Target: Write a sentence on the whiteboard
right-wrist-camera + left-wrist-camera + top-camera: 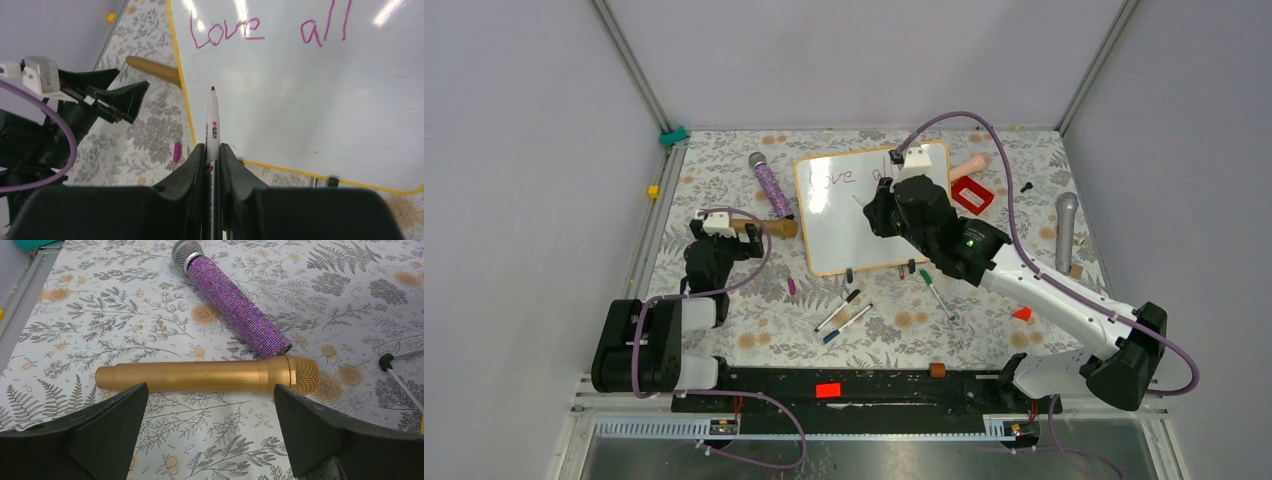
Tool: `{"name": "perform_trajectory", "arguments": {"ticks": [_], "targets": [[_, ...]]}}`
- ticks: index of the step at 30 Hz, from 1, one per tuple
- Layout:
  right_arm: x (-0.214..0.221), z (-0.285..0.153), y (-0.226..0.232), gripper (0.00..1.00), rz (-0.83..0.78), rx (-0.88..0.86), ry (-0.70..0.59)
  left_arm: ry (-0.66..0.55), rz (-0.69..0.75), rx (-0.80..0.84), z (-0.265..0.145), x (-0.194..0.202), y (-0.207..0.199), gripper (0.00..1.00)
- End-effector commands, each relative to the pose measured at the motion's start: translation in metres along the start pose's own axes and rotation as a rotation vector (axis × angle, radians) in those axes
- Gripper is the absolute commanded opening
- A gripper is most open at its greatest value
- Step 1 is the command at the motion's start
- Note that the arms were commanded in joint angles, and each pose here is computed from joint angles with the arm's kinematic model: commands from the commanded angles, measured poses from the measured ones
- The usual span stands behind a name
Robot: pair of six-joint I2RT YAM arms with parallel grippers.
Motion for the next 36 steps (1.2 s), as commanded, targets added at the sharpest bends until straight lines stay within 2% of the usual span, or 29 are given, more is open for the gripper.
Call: {"name": "perform_trajectory", "arguments": {"ticks": [1,8,14,20,27,36], "targets": [[-0.031,-0.001,0.005,0.00,-0.055,0.075,-0.149,-0.084,0.028,0.018,0.003,-0.015,0.000,0.99],[-0.040,0.022,0.021,0.00,-0.079,0.082,-0.193,-0.082,0.028,0.018,0.003,-0.015,-0.001,0.99],[-0.029,0.033,0.030,0.00,-0.144,0.066,-0.115,-0.083,0.028,0.017,0.003,-0.015,0.000,0.99],[-0.016,0.041,0.029,0.00,-0.195,0.115,0.024,-0.083,0.028,0.017,0.003,-0.015,0.000,0.99],[0.008,0.056,0.023,0.00,-0.199,0.092,0.049,-0.082,0.028,0.017,0.003,-0.015,0.000,0.99],[0.019,0.074,0.042,0.00,-0.261,0.115,0.084,-0.082,0.028,0.018,0.003,-0.015,0.000,0.99]]}}
Point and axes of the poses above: each gripper's point midway between its finger pads, its own z axis out along the fingers, its own y axis along the line the jaws close on, x = y × z, the point moved 9 cm from there along -z, back along the fingers, and after that the axes turned 5 degrees about z, right-handed, at the moved point
